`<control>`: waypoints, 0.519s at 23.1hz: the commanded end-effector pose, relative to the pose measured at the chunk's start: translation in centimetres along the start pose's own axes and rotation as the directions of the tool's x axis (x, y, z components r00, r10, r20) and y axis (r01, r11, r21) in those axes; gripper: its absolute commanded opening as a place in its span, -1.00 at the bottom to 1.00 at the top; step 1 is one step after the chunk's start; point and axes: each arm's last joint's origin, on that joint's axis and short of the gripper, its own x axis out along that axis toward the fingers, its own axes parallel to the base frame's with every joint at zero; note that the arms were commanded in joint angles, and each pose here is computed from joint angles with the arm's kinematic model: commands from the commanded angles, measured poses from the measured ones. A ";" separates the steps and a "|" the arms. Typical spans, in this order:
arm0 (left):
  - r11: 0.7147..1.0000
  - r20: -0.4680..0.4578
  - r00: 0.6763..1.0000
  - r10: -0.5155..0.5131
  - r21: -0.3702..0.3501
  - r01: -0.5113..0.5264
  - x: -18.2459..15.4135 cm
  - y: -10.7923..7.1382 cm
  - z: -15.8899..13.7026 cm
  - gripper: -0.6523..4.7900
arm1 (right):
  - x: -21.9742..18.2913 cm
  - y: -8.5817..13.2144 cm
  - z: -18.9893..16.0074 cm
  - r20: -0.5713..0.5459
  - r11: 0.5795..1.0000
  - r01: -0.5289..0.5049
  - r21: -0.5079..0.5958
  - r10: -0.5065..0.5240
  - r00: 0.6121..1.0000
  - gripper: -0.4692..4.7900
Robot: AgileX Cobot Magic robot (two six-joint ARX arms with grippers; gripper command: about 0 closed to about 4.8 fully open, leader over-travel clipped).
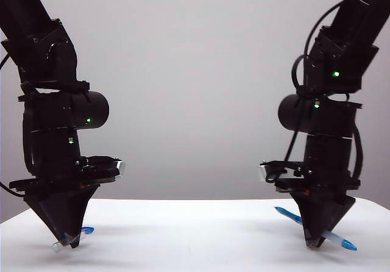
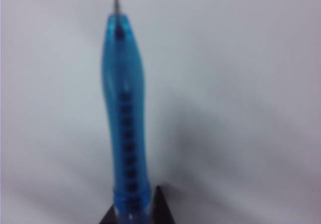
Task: Pick up the pen and remove the cap.
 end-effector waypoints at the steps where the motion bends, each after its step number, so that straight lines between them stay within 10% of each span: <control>1: 1.000 0.008 1.000 -0.004 -0.001 0.004 -0.2 -0.1 0.1 -0.65 | 0.4 -0.3 -0.7 -0.003 1.000 -0.002 0.014 0.002 1.000 -0.84; 6: 1.000 0.017 1.000 -0.005 0.000 0.005 -0.2 0.0 0.2 -0.62 | 0.7 -0.3 -0.9 0.002 1.000 0.002 0.013 -0.002 1.000 -0.53; 12: 0.999 0.025 0.999 -0.044 0.006 0.044 -0.2 -0.2 0.2 -0.07 | 0.7 -0.4 -0.7 0.017 1.000 0.005 0.019 -0.006 1.000 -0.12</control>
